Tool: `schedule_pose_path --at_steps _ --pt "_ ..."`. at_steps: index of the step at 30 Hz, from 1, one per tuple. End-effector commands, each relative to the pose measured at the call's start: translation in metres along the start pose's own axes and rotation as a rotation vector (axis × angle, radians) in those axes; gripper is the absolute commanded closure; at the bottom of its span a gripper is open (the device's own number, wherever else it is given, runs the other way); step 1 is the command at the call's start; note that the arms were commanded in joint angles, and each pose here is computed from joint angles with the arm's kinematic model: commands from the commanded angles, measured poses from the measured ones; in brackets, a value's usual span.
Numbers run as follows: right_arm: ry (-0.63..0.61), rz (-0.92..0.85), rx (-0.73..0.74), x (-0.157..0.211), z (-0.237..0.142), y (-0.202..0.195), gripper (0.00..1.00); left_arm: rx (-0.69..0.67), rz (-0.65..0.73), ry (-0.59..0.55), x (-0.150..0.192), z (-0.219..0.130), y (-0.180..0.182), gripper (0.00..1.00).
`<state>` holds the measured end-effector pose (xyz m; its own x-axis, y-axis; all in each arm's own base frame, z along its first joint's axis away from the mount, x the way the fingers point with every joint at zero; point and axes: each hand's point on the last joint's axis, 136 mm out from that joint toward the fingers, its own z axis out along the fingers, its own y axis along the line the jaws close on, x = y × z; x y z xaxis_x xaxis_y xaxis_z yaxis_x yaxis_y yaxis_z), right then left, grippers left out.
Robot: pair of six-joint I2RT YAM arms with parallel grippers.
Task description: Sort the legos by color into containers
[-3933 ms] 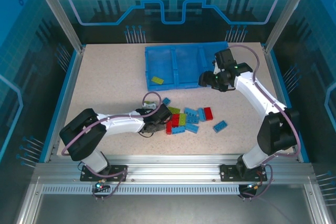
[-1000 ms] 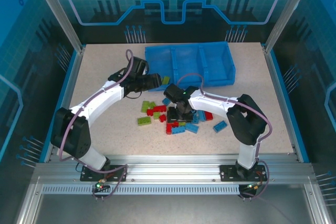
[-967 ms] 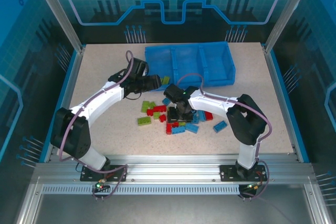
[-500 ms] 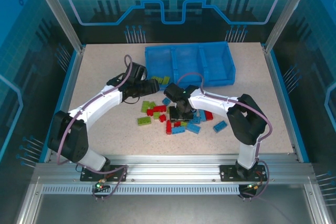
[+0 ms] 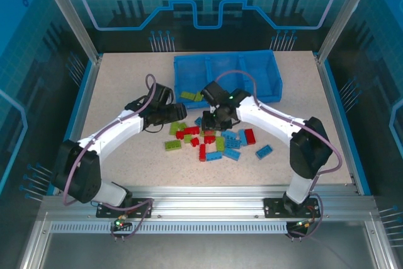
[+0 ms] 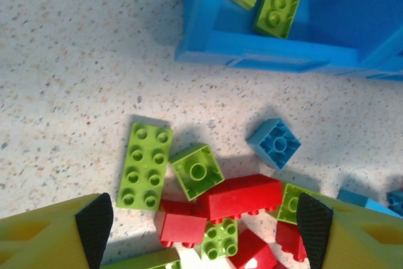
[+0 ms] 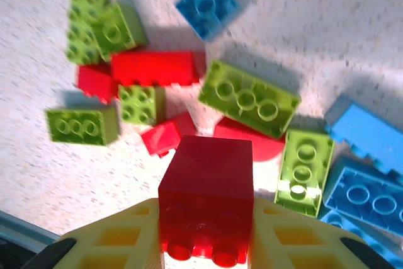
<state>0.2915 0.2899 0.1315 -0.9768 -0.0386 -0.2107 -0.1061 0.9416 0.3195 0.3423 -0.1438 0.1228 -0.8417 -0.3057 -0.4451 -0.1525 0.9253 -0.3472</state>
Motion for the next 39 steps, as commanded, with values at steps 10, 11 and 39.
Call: schedule_pose_path --at_steps 10,11,39 --pt "-0.161 0.059 -0.26 -0.127 -0.016 0.032 0.68 -0.042 -0.04 0.022 0.028 -0.007 0.026 0.19" --pt "-0.155 0.062 -0.266 -0.132 -0.013 0.034 0.68 -0.045 -0.043 0.03 0.031 -0.006 0.027 0.19" --pt "-0.379 0.218 -0.214 -0.199 -0.056 -0.056 0.71 -0.037 -0.059 0.069 0.052 0.004 0.029 0.19"
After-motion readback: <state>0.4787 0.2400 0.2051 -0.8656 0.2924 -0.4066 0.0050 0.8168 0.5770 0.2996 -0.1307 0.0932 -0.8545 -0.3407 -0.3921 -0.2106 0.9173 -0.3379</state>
